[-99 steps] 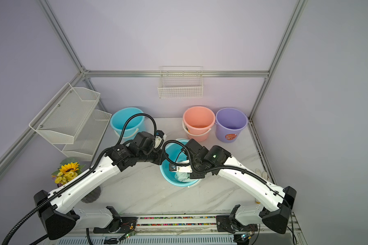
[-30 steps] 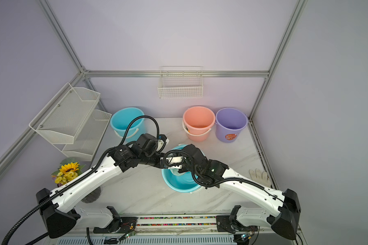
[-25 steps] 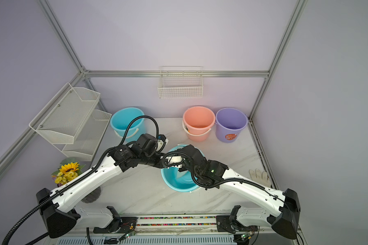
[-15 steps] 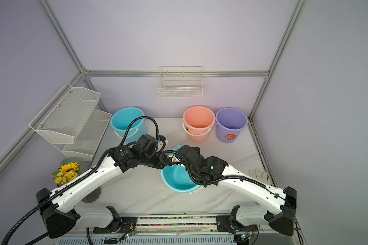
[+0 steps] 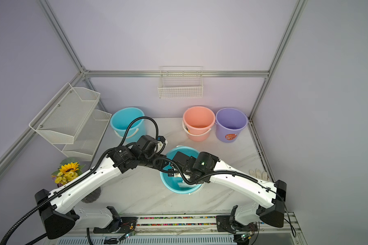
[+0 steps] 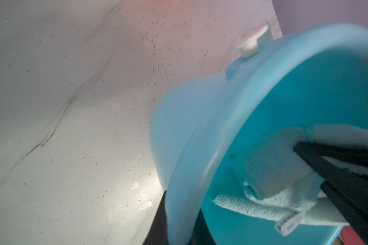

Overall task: Wipe the inside of the bucket with a cloth
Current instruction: Wipe the dirt from the inside of the bucket.

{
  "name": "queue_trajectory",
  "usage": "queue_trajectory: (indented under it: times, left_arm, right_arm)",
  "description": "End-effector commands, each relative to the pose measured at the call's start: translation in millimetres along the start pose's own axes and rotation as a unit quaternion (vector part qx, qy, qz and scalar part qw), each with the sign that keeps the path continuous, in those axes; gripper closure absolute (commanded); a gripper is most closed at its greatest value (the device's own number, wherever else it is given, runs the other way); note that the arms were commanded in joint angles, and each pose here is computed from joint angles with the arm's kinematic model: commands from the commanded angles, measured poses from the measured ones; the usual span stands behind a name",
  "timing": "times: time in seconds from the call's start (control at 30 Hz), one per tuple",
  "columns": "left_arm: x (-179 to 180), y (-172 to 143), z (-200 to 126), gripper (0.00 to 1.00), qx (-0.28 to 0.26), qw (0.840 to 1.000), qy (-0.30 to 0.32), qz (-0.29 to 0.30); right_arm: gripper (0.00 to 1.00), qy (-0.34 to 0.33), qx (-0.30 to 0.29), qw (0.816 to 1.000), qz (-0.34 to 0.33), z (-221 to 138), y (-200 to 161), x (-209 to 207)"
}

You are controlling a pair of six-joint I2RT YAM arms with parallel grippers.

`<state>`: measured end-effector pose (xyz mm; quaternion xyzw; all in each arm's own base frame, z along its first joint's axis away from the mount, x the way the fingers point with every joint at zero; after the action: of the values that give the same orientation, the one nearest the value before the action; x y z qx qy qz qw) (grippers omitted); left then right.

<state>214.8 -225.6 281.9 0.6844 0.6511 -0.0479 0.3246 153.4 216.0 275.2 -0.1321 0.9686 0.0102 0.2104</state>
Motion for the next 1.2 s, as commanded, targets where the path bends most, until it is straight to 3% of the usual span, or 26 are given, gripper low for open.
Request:
queue_trajectory:
  times: [0.0, 0.27, 0.4, 0.47, 0.57, 0.67, 0.83, 1.0, 1.17]
  left_arm:
    - [-13, 13, -22, 1.0, -0.049, 0.998, -0.032, 0.007]
    - [-16, 14, -22, 1.0, -0.047, 0.998, -0.044, 0.007]
    - [-17, 13, -22, 1.0, -0.045, 0.998, -0.047, 0.006]
    - [-17, 13, -21, 1.0, -0.043, 0.998, -0.047, 0.005]
    - [-17, 12, -21, 1.0, -0.042, 0.998, -0.049, 0.006]
    - [-16, 11, -21, 1.0, -0.042, 0.998, -0.049, 0.006]
    - [-17, 11, -19, 1.0, -0.035, 0.998, -0.051, 0.01]
    - [-16, 9, -19, 1.0, -0.031, 0.998, -0.05, 0.01]
    - [-13, 7, -16, 1.0, -0.025, 0.999, -0.041, 0.006]
  right_arm:
    - [1.0, 0.122, -0.117, 0.984, 0.052, -8, 26, 30]
    - [1.0, 0.117, -0.373, 0.907, 0.156, -19, 84, 18]
    - [1.0, 0.068, -0.456, 0.862, 0.212, -18, 106, -4]
    - [1.0, 0.016, -0.469, 0.852, 0.234, -16, 109, -19]
    - [1.0, -0.081, -0.443, 0.857, 0.251, -13, 101, -40]
    - [1.0, -0.189, -0.42, 0.849, 0.26, -17, 88, -59]
    - [1.0, -0.31, -0.372, 0.842, 0.239, -22, 75, -79]
    - [1.0, -0.384, -0.232, 0.87, 0.207, -14, 51, -89]
    - [1.0, -0.424, -0.117, 0.883, 0.166, -14, 25, -87]
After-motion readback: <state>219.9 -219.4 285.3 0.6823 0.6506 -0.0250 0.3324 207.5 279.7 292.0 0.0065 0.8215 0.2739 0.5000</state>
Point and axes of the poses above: each gripper's point midway between its finger pads, its own z axis out along the fingers, its own x axis along the line the jaws close on, y = z × x, the point moved 6 cm from there along -z, back along the fingers, and after that the axes turned 15 degrees about -z, right-handed, at the moved point
